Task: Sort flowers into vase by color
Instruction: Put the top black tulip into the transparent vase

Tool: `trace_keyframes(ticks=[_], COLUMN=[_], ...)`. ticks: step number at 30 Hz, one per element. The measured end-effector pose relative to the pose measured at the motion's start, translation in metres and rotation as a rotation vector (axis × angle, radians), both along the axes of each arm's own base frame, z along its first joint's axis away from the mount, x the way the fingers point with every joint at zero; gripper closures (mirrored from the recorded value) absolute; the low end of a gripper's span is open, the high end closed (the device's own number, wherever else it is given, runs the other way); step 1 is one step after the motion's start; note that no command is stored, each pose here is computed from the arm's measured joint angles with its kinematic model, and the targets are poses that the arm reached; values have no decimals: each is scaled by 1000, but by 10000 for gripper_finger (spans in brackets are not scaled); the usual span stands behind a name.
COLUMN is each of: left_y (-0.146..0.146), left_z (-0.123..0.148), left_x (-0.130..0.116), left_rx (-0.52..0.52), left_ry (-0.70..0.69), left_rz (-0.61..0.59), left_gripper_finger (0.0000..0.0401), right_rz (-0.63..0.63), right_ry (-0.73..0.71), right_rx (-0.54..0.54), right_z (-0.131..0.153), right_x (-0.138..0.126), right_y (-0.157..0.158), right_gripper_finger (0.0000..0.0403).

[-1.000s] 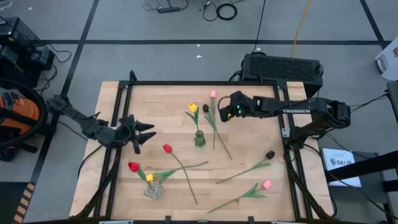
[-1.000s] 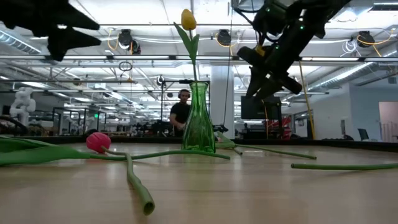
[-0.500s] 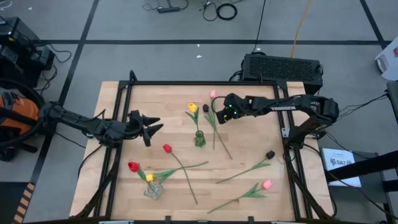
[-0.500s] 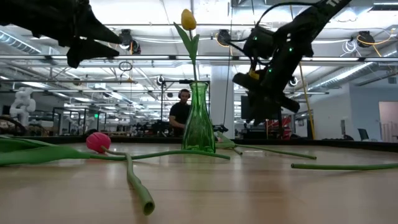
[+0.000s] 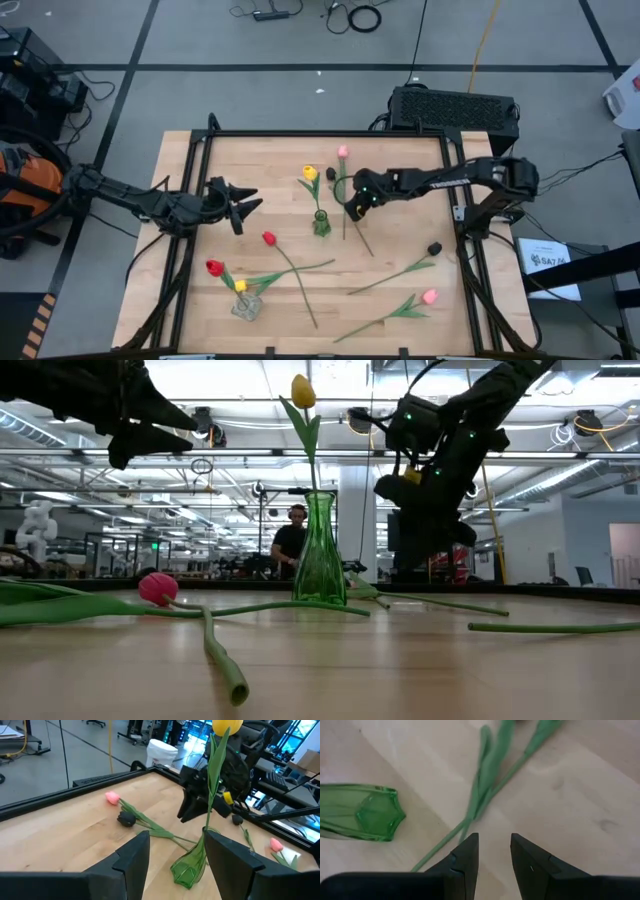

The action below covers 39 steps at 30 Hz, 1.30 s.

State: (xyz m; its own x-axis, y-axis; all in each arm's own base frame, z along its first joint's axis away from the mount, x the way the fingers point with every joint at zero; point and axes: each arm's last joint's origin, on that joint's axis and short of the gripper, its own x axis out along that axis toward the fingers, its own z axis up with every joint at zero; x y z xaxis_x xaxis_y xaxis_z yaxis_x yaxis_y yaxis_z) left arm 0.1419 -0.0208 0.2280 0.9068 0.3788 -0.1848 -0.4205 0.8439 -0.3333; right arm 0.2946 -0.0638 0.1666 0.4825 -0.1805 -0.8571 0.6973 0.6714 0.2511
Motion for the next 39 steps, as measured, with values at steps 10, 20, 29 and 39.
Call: trace_keyframes(ticks=[10,20,29,39], left_y=[0,0,0,0], left_z=[-1,-1,-1,2], left_x=[0,0,0,1], left_rx=[2,2,1,-9], left_ry=[6,9,5,-28], left_rz=[1,1,2,-3], left_gripper_finger=[205,205,205,205], right_rz=[94,128,113,-270], right_ry=[-8,113,108,-55], right_rx=[-35,-46,-95,-287], right_z=[-14,-51,-41,60], right_x=[15,22,17,-44], right_y=[27,50,53,46], right_gripper_finger=[298,302,395,401])
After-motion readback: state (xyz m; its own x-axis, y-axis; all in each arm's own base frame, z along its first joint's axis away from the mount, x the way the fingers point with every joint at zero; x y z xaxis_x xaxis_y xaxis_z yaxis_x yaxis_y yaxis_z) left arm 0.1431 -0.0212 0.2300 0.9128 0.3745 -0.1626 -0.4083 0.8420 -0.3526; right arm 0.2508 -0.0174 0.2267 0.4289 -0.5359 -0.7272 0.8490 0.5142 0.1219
